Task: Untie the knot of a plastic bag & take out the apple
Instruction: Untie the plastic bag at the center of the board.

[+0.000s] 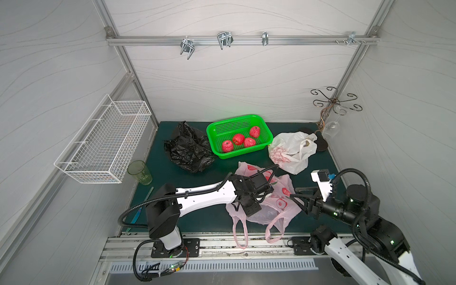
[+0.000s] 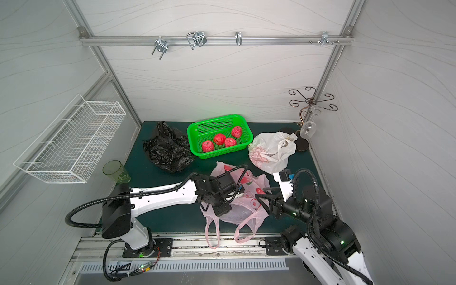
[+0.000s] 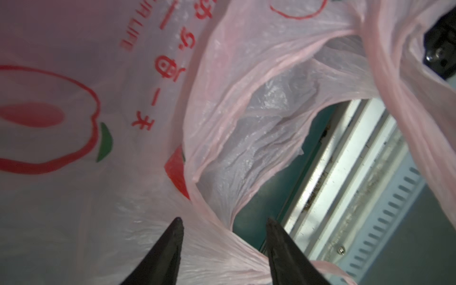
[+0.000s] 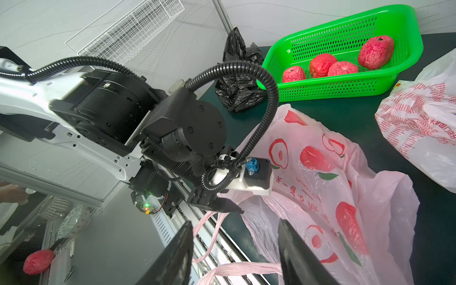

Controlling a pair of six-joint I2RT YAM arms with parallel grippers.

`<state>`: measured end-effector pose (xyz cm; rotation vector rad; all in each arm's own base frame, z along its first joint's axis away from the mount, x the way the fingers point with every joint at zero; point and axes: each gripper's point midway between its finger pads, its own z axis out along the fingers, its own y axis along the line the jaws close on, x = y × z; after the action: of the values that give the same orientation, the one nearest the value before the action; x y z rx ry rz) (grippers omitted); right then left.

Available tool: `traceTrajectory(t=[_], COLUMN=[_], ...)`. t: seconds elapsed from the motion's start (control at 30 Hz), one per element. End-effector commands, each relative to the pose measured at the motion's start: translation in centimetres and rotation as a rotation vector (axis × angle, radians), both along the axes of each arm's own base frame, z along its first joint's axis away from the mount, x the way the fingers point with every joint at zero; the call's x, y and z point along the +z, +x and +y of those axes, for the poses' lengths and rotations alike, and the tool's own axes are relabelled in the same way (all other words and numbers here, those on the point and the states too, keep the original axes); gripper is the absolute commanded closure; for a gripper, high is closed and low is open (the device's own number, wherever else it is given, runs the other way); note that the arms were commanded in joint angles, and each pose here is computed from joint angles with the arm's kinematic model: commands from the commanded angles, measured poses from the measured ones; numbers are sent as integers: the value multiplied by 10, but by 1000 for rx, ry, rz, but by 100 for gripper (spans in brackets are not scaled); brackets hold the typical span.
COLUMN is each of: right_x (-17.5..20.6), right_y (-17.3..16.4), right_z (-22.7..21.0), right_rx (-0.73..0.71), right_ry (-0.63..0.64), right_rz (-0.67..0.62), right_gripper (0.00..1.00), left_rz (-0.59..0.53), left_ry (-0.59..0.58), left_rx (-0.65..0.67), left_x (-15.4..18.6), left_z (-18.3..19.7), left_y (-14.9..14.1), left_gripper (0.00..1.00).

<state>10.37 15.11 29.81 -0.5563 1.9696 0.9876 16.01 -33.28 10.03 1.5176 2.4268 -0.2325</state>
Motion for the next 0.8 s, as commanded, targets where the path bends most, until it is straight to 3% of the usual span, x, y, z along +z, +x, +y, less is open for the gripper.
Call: traceTrajectory(t=[0.0, 0.37, 0.53, 0.57, 0.6, 0.67, 0.77], right_x=[2, 1, 0, 0, 0, 1, 2], right_y=[-7, -4, -3, -3, -3, -3, -3], right_z=[-2, -2, -1, -1, -1, -1, -2], right_rx=[12, 3, 7, 7, 7, 3, -1], right_ry=[4, -1, -2, -2, -2, -3, -4], right_rz=[-3, -5, 1, 1, 0, 0, -5], right_gripper=[45, 44, 45, 45, 46, 46, 47], left_rz=[-144, -60, -76, -96, -117, -166, -214], left_ry=[-22, -13, 1, -1, 4, 8, 6], left_rx=[59, -15, 31, 53, 71, 102, 112], left_x=[4, -21, -30, -29, -28, -18, 3], left_z=[-12, -27, -28, -28, -27, -25, -24], left_y=[31, 20, 28, 32, 36, 46, 56], left_gripper=[43, 49, 49, 54, 65, 99, 100])
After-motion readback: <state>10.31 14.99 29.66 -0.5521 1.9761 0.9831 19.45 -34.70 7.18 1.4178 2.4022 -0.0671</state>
